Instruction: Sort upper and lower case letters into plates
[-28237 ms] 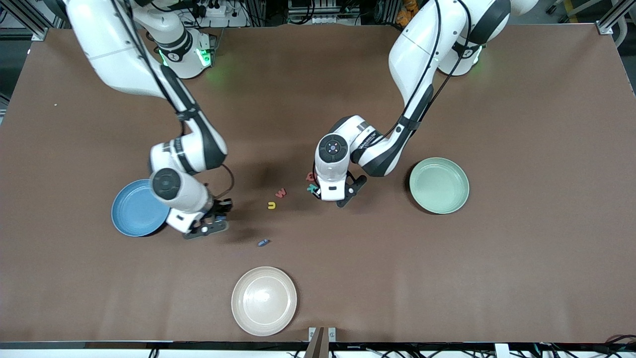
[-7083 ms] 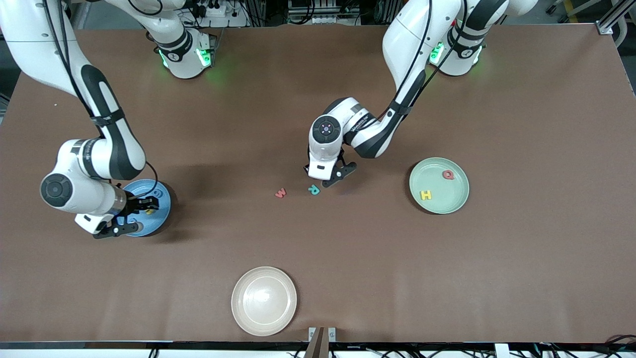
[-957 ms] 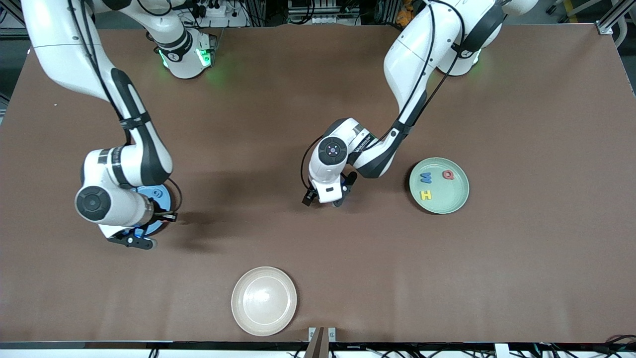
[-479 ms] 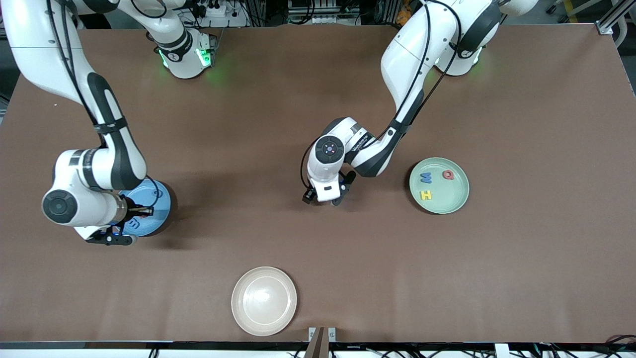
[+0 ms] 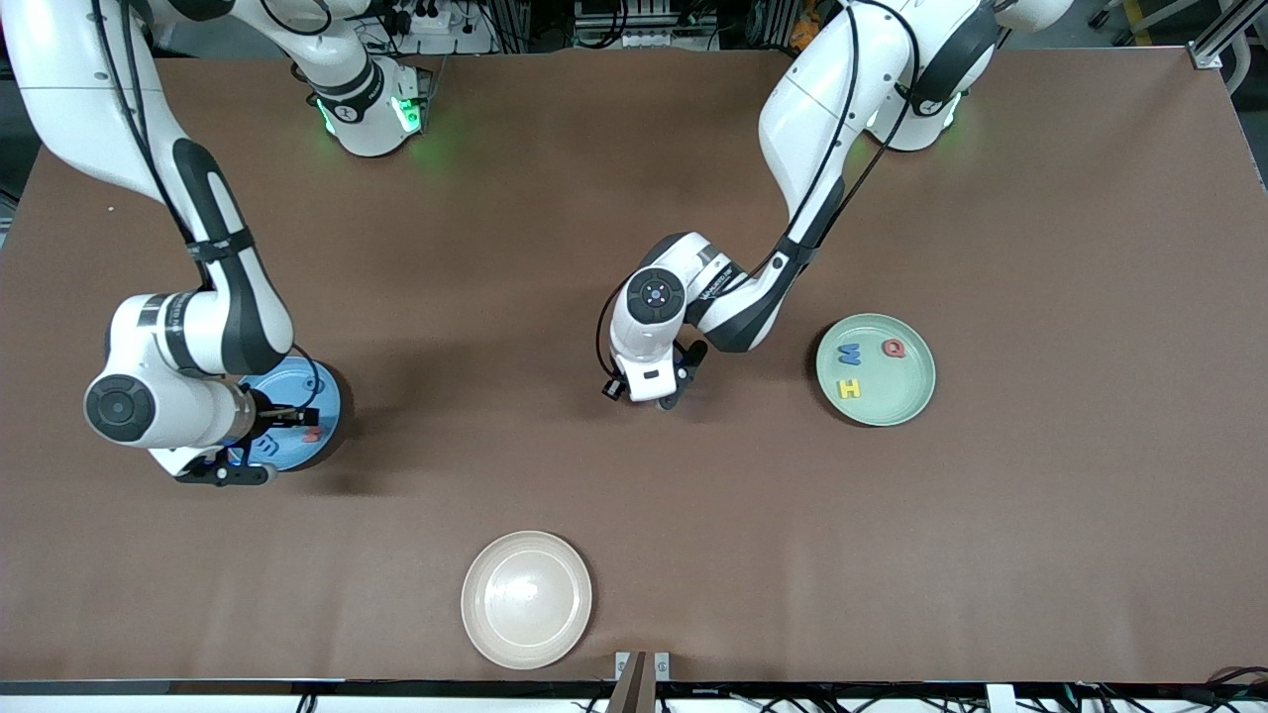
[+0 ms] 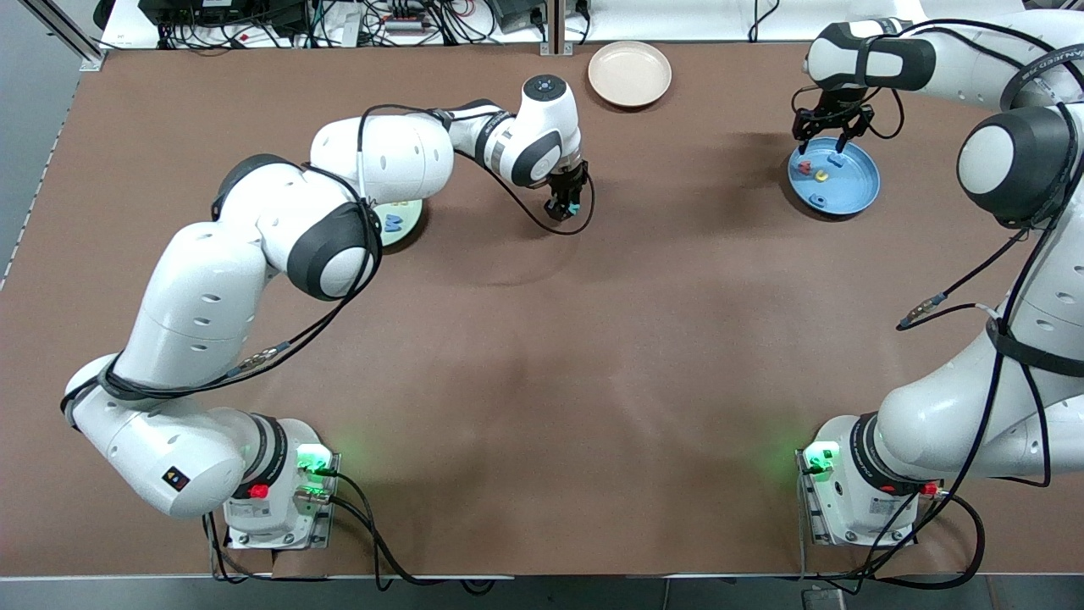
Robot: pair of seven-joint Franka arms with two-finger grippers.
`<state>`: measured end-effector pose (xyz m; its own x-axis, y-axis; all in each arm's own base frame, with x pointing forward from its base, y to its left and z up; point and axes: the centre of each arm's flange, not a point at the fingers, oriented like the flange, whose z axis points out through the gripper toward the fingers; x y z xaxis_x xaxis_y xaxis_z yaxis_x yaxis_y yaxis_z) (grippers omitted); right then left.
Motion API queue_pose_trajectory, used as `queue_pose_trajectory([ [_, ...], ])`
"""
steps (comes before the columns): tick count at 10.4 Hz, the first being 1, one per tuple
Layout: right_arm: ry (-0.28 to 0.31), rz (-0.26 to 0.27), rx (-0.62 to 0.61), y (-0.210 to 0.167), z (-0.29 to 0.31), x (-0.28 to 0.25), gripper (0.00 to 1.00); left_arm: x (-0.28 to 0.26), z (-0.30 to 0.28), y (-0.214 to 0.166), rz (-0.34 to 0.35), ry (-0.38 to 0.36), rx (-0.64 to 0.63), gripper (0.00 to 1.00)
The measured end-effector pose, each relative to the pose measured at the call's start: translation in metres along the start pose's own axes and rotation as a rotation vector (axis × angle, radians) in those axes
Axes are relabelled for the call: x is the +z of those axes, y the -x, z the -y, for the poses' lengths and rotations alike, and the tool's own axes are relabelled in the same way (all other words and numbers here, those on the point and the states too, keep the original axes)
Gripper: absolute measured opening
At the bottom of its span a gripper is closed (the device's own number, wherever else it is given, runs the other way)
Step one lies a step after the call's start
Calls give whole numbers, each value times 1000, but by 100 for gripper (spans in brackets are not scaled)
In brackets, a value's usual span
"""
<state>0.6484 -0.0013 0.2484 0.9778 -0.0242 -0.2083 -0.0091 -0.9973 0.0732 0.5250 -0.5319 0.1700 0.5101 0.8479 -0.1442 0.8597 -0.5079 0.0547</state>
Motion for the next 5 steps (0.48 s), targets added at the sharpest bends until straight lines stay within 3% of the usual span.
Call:
queue_pose_trajectory([
  [1,0,-7,-22,7,13,-3,100,0,0,0,0,-1,1,35],
  [4,-4,-82,-72,38,41,3,100,-7,-1,-9,-13,-53,25,34],
  [5,-5,-95,-81,52,45,8,100,-13,-2,-24,-22,-87,41,29],
])
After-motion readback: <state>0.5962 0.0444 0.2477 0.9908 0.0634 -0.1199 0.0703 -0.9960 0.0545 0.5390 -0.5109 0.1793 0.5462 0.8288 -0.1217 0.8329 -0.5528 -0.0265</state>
